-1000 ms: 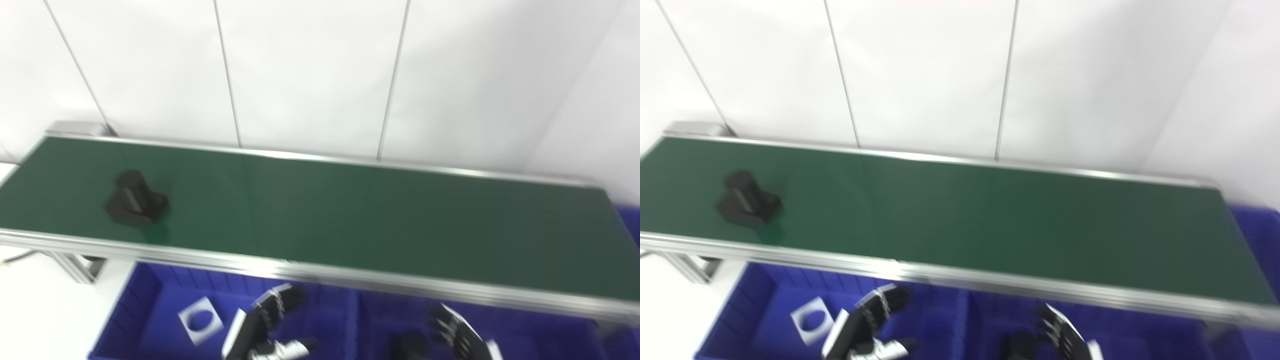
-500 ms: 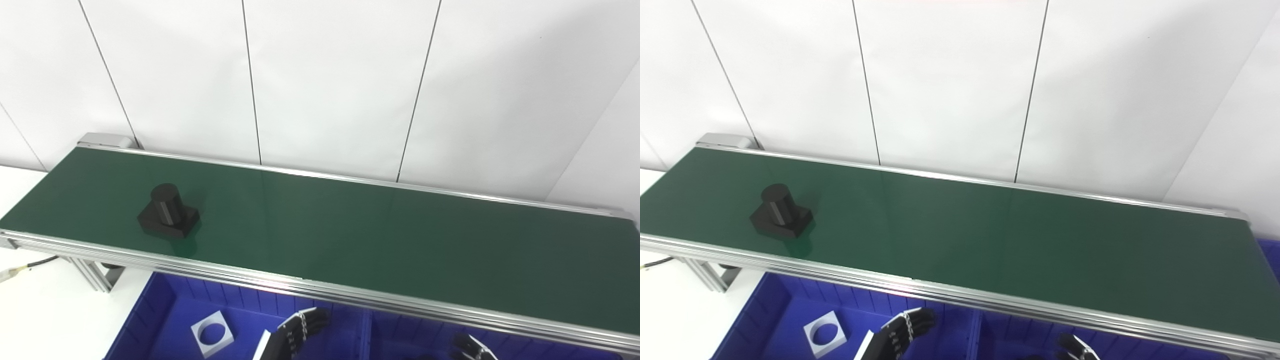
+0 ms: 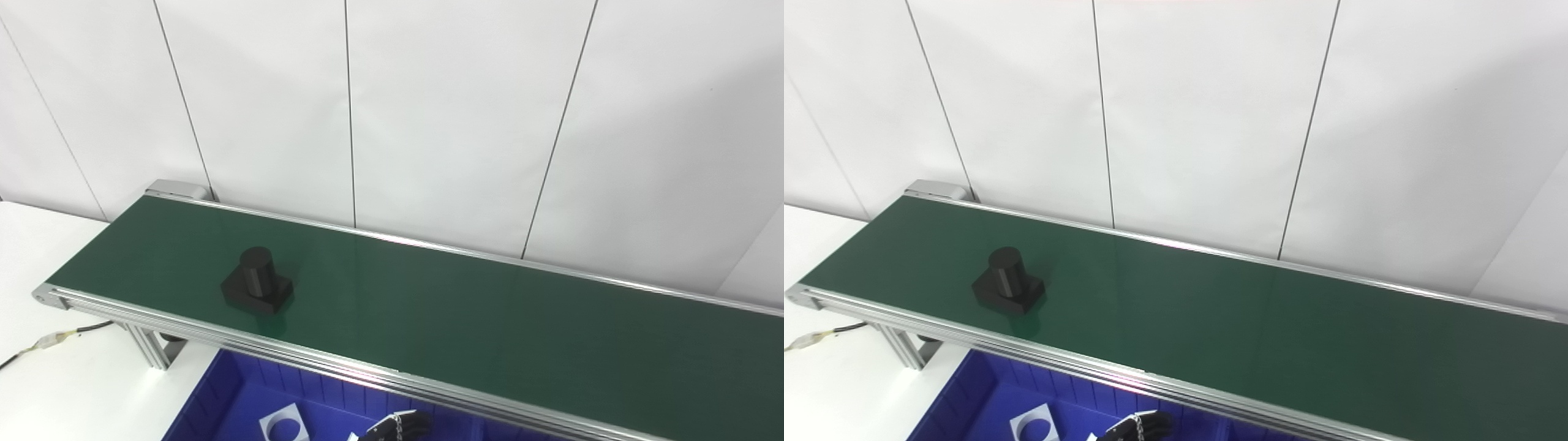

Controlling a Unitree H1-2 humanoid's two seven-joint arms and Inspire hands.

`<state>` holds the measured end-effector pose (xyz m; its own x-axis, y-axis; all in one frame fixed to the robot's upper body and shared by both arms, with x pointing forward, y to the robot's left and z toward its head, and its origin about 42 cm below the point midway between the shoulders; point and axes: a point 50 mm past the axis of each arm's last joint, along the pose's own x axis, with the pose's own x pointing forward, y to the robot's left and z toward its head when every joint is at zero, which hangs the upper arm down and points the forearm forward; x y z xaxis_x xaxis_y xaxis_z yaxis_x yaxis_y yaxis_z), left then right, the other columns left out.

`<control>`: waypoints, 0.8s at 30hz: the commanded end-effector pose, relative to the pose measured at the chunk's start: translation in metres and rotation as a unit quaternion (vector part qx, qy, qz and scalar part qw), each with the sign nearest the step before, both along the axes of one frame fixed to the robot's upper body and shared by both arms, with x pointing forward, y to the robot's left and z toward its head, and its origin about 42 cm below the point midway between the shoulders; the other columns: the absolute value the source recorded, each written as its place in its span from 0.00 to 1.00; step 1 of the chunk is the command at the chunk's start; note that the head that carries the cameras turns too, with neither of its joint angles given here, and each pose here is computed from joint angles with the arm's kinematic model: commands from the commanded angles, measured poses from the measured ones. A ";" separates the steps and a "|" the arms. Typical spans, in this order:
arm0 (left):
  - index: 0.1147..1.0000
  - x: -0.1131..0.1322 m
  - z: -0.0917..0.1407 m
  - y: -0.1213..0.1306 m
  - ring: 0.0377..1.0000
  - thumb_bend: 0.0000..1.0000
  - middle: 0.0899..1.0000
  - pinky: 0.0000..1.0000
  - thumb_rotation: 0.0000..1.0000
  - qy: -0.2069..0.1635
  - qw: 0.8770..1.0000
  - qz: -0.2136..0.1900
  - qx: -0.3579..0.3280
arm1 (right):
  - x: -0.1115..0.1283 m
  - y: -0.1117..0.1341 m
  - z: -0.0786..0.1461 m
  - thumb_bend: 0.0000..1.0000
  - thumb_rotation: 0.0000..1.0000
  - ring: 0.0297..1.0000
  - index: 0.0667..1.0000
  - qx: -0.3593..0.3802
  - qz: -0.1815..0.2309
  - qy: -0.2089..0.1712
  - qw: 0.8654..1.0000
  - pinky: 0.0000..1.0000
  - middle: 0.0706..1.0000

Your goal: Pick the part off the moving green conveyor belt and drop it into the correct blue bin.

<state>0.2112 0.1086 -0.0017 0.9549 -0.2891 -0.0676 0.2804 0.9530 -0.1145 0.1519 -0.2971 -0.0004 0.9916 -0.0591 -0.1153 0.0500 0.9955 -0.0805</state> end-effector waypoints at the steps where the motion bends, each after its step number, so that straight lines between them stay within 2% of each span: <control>1: 0.68 0.005 0.015 -0.022 0.77 0.69 0.74 0.86 0.00 -0.030 0.999 -0.004 -0.022 | 0.003 0.000 0.010 0.49 0.06 0.81 0.84 -0.006 0.005 -0.040 0.999 0.74 0.84; 8: 0.69 0.005 0.016 -0.025 0.77 0.67 0.74 0.87 0.00 -0.033 0.999 -0.004 -0.021 | 0.002 0.000 0.011 0.51 0.11 0.83 0.84 -0.005 0.005 -0.041 0.999 0.77 0.85; 18: 0.69 0.007 0.018 -0.025 0.77 0.65 0.74 0.87 0.00 -0.033 0.999 -0.003 -0.020 | 0.003 -0.002 0.012 0.52 0.10 0.80 0.84 -0.009 0.008 -0.043 0.999 0.72 0.84; 24: 0.69 0.008 0.019 -0.025 0.76 0.66 0.74 0.86 0.00 -0.036 0.999 -0.001 -0.013 | 0.003 0.000 0.011 0.54 0.15 0.81 0.83 -0.002 0.008 -0.042 0.999 0.73 0.84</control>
